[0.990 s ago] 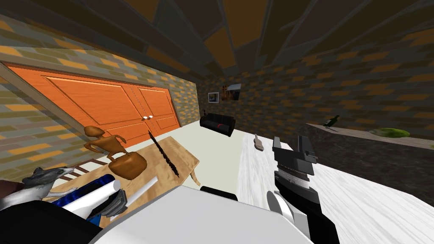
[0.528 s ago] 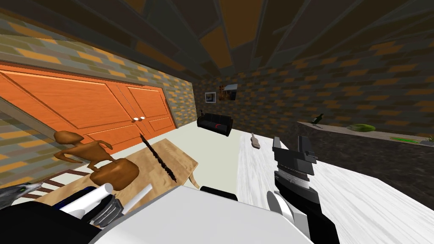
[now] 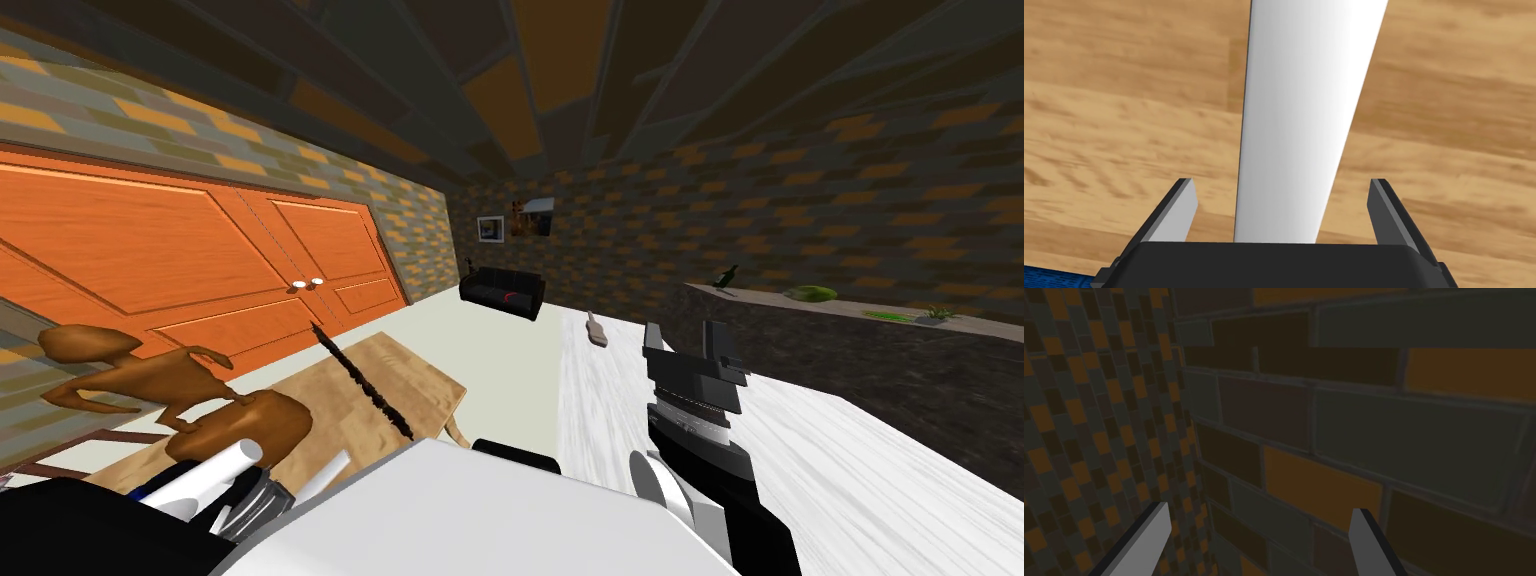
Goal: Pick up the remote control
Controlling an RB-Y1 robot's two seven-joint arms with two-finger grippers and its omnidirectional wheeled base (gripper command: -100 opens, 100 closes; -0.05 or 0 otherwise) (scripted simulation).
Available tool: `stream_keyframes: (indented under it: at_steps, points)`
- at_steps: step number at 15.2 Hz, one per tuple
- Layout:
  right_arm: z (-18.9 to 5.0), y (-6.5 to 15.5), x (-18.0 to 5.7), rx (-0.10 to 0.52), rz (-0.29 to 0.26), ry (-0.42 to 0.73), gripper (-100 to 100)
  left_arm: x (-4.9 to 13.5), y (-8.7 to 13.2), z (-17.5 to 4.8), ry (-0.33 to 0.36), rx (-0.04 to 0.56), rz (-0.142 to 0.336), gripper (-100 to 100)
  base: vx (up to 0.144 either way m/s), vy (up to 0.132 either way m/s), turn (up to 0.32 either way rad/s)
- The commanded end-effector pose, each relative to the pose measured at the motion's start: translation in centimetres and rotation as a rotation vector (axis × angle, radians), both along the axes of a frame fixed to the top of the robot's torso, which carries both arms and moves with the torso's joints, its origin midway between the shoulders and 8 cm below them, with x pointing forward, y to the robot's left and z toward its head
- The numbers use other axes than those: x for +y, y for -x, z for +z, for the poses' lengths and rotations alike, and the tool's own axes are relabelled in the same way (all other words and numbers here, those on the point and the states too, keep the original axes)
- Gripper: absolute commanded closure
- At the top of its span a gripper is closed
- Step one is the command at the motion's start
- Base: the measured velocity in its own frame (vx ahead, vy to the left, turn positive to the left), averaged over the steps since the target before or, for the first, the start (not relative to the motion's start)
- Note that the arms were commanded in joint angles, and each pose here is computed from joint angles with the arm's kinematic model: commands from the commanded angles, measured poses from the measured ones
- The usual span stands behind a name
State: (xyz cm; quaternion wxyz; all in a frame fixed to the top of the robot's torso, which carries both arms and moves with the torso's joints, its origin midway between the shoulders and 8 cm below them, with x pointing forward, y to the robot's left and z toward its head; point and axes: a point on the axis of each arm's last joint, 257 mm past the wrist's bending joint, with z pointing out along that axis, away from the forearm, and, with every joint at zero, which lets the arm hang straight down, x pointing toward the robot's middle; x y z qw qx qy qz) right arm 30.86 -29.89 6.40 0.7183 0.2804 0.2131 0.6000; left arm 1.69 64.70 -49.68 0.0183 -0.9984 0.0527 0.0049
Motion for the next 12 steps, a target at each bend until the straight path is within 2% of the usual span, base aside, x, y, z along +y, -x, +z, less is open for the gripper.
stream_keyframes:
  at_steps: [1,2,3,4,8,9,11,12]
  points:
    - [0.0,0.0,0.0,0.0,0.0,0.0,0,-0.5,-0.4,-0.9,-0.005,-0.002,0.006,-100,-0.066,0.048,-0.041]
    - [0.0,0.0,0.0,0.0,0.0,0.0,0,-0.8,-0.7,-1.4,-0.006,-0.003,0.008,-100,-0.069,0.046,-0.031]
    - [0.0,0.0,0.0,0.0,0.0,0.0,0,-0.5,-0.3,-0.8,-0.002,-0.002,0.005,-100,-0.038,0.027,-0.015]
    - [0.0,0.0,0.0,0.0,0.0,0.0,0,-0.5,-0.4,-0.9,-0.004,-0.003,0.006,100,-0.013,0.01,-0.003]
    - [0.0,0.0,0.0,0.0,0.0,0.0,0,-0.6,-0.3,-0.9,-0.002,-0.001,0.004,100,-0.003,0.0,-0.004]
    - [0.0,0.0,0.0,0.0,0.0,0.0,0,0.2,0.1,0.2,-0.003,-0.001,0.001,100,0.029,-0.027,0.039]
    - [0.0,0.0,0.0,0.0,0.0,0.0,0,0.6,0.4,0.9,-0.001,0.001,-0.003,100,0.065,-0.043,0.067]
    - [0.0,0.0,0.0,0.0,0.0,0.0,0,0.4,0.1,0.4,-0.006,0.0,0.0,100,0.044,-0.025,0.031]
